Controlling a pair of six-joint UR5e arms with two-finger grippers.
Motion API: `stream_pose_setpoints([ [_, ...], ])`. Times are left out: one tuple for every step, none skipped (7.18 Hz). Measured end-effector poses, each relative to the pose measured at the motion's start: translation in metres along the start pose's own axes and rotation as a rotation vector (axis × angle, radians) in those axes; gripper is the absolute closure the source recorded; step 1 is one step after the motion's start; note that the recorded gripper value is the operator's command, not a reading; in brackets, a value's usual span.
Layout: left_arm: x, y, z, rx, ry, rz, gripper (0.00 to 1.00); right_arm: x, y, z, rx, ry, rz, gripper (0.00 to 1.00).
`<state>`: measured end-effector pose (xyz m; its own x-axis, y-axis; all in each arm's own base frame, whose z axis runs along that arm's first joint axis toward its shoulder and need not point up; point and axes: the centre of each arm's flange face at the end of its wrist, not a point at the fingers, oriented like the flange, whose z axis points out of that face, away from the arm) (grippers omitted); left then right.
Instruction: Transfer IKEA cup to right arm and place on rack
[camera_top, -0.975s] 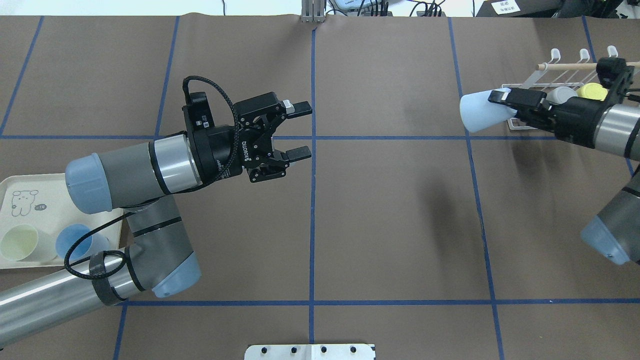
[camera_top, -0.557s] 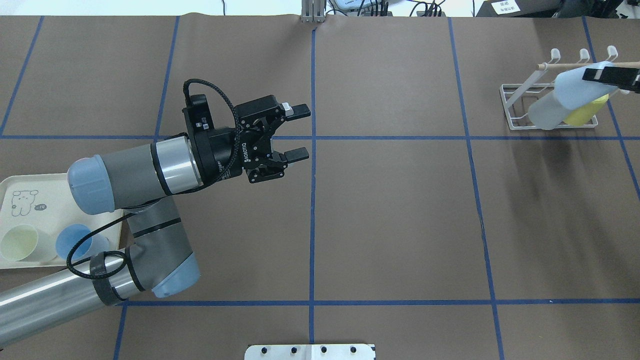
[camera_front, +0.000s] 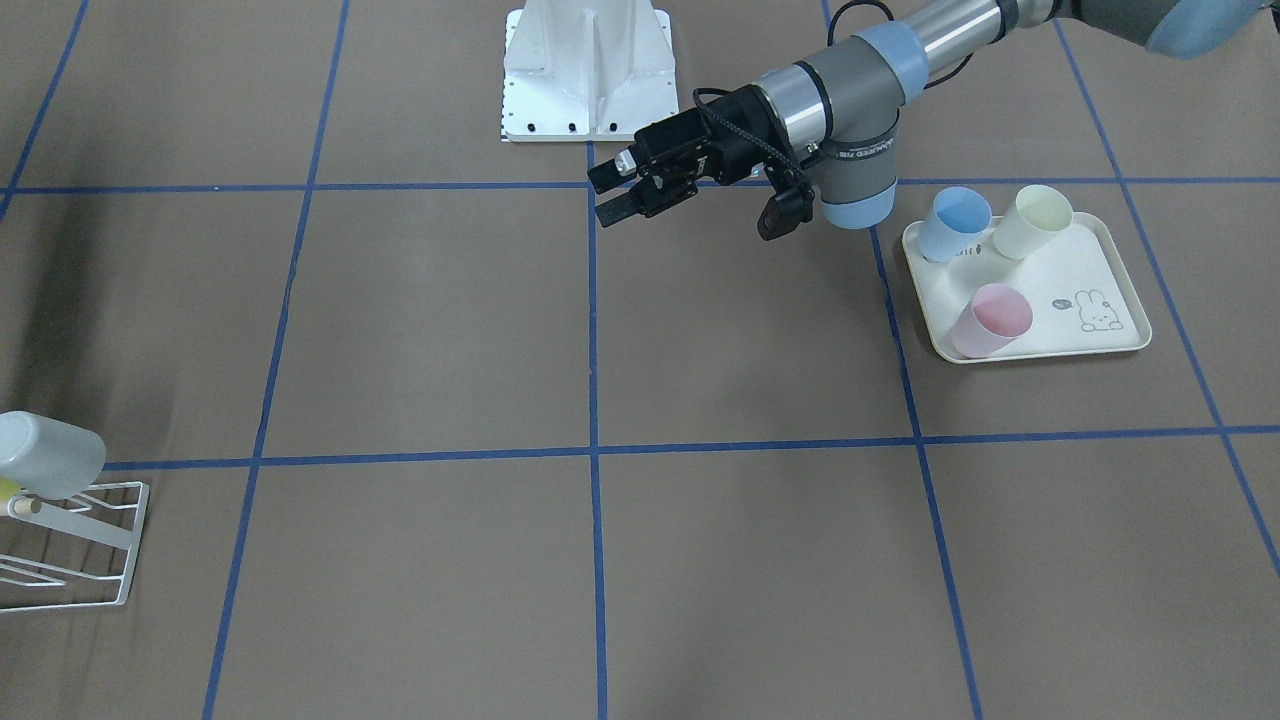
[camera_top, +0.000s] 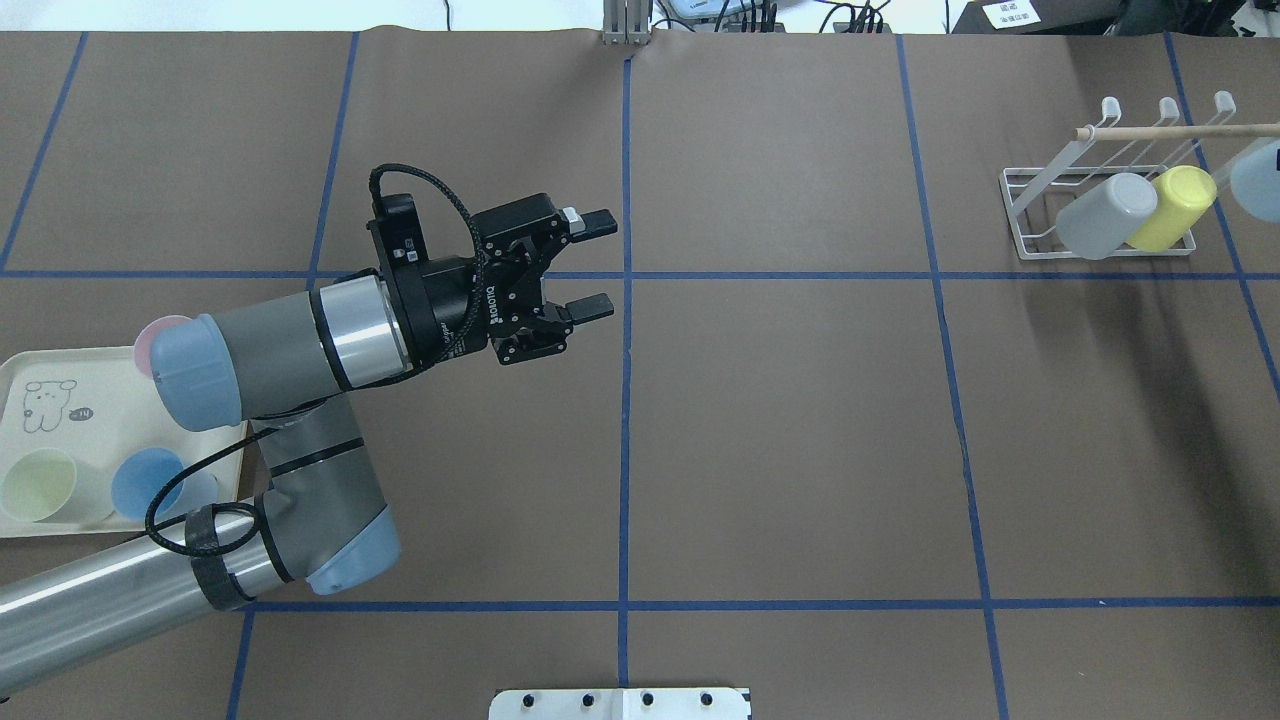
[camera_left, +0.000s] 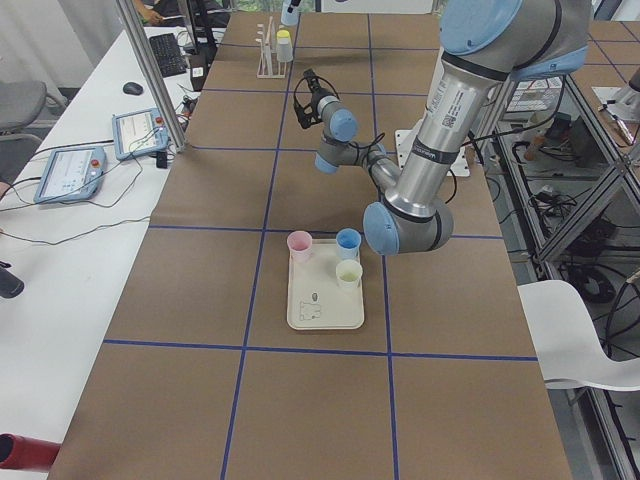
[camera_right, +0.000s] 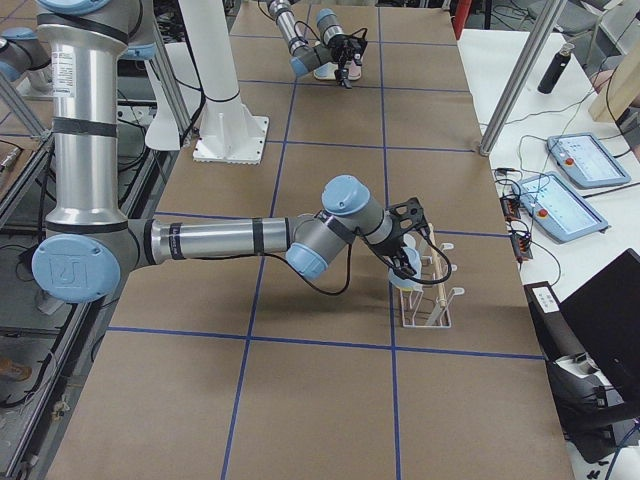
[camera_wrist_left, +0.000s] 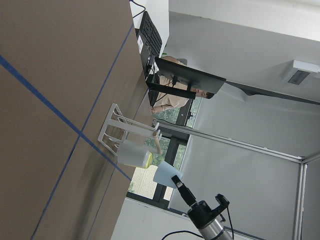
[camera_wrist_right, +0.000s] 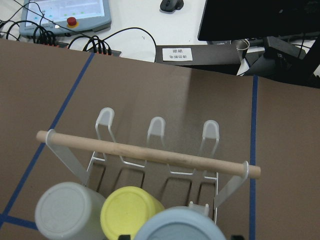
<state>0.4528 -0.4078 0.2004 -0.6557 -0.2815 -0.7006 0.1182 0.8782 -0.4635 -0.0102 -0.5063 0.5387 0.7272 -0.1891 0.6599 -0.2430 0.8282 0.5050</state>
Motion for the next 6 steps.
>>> stream_pose_setpoints([
  [-0.002,-0.001,0.000,0.003,-0.004,0.011,0.01,0.002,-0.004,0.004,-0.029,0.009,0.006,1.00],
  [-0.005,-0.002,0.001,0.005,-0.009,0.032,0.01,0.004,-0.012,0.011,-0.046,0.017,0.014,1.00],
  [-0.008,-0.002,0.002,0.006,-0.013,0.047,0.01,0.007,-0.020,0.021,-0.056,0.022,0.019,1.00],
  [-0.009,-0.002,0.002,0.007,-0.016,0.054,0.01,0.010,-0.027,0.028,-0.060,0.026,0.023,1.00],
  [-0.010,-0.002,0.002,0.007,-0.017,0.056,0.01,0.011,-0.030,0.032,-0.061,0.029,0.024,1.00],
  [-0.011,-0.003,0.003,0.008,-0.019,0.057,0.01,0.012,-0.032,0.034,-0.062,0.031,0.025,1.00],
])
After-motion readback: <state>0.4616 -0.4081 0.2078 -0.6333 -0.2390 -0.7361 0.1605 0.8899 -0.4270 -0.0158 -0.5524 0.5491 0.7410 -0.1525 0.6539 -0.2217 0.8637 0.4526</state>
